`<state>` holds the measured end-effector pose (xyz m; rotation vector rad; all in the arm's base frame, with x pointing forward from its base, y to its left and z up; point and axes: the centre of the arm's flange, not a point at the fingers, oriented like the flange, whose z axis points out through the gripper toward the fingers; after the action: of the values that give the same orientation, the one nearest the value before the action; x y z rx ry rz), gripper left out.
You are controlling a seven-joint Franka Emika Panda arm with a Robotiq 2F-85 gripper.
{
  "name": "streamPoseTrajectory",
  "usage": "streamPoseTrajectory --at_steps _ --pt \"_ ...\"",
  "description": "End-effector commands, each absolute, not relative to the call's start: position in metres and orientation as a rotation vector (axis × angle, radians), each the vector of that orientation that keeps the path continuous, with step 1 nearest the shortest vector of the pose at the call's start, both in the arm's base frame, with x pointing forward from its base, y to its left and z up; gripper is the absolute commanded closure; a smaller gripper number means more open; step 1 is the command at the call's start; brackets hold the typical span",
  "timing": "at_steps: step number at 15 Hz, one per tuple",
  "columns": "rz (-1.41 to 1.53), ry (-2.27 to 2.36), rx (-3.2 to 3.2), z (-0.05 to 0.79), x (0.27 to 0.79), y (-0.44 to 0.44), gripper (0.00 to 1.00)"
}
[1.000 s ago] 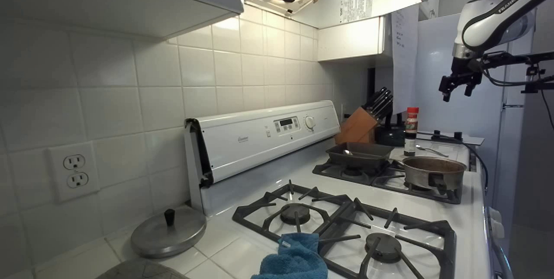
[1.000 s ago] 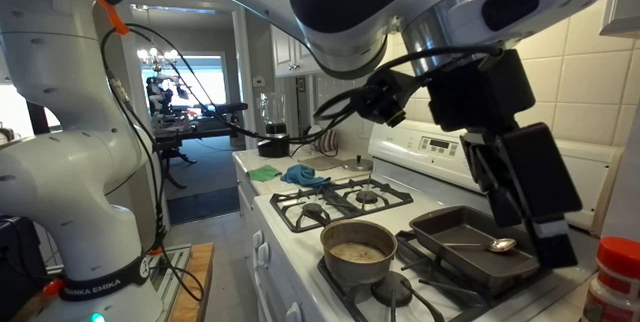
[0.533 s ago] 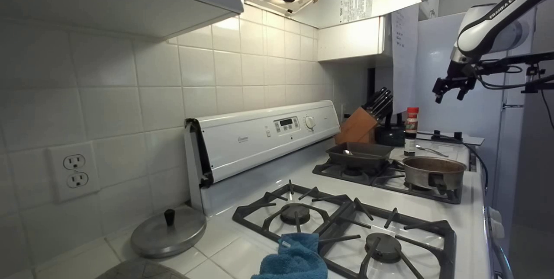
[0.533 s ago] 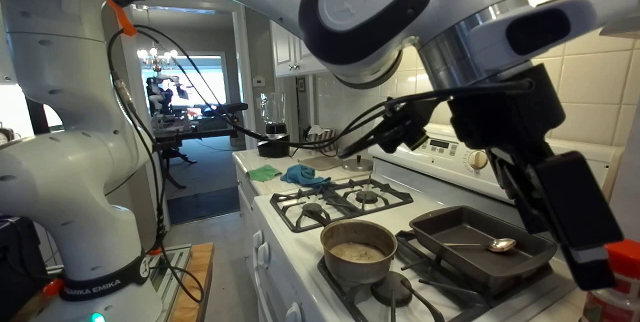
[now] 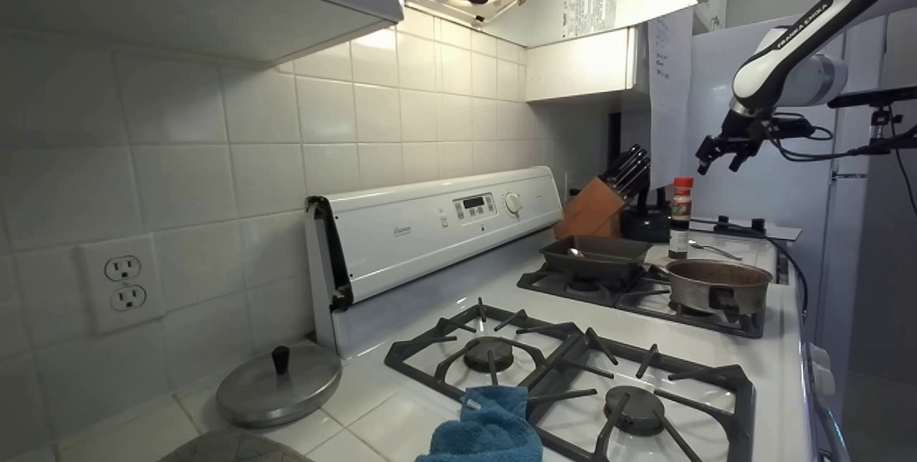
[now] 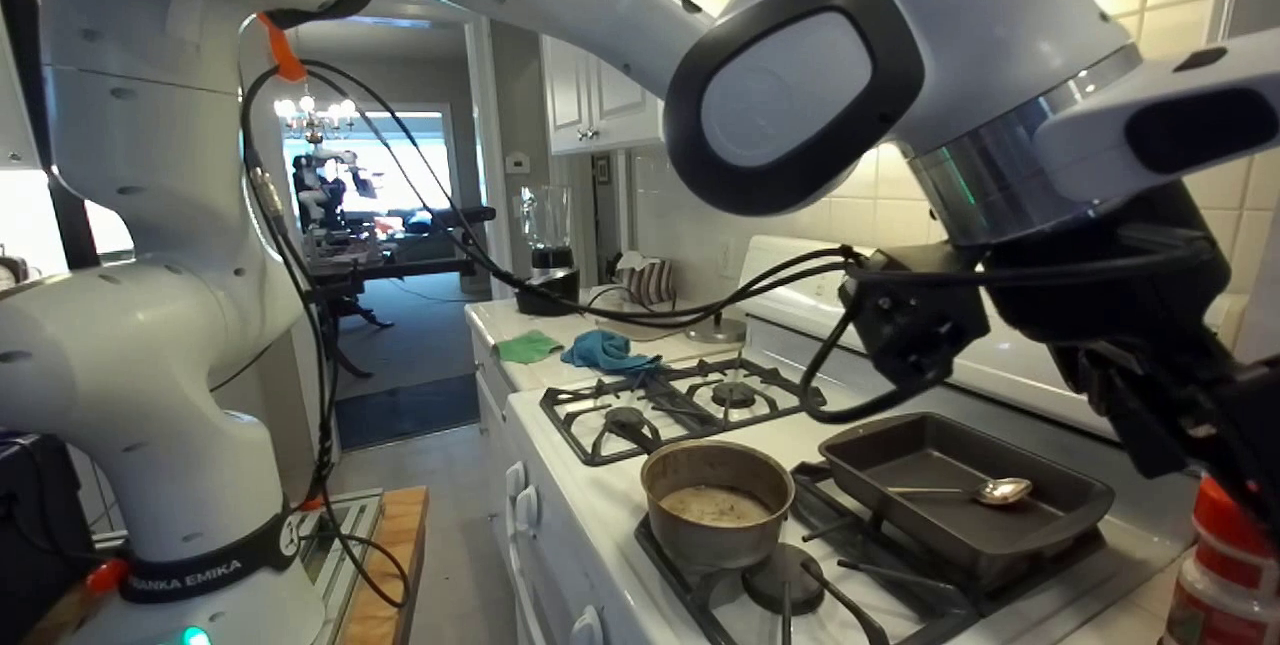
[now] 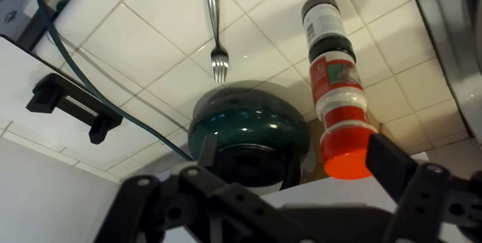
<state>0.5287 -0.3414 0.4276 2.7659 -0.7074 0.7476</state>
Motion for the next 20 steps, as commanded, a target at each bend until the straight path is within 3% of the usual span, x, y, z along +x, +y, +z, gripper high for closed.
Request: streamPoseTrajectory --at_steps 1,10,11,12,14,20 --pt "0.803 -0.646 2.791 0.424 0.552 -0.351 0.0" --pt "0.823 -0.519 2.844 0.413 0.582 -0.341 0.0" --pt "0.821 -0.51 2.846 0.411 0.583 -0.342 0.05" --pt "0.815 -0.504 2.848 0.41 0.585 -0.342 0.26" --pt "0.812 -0.494 2.85 0.408 0.588 -0.343 0.31" --pt "0.804 -0.486 2.863 0.408 0.591 -0.342 0.75"
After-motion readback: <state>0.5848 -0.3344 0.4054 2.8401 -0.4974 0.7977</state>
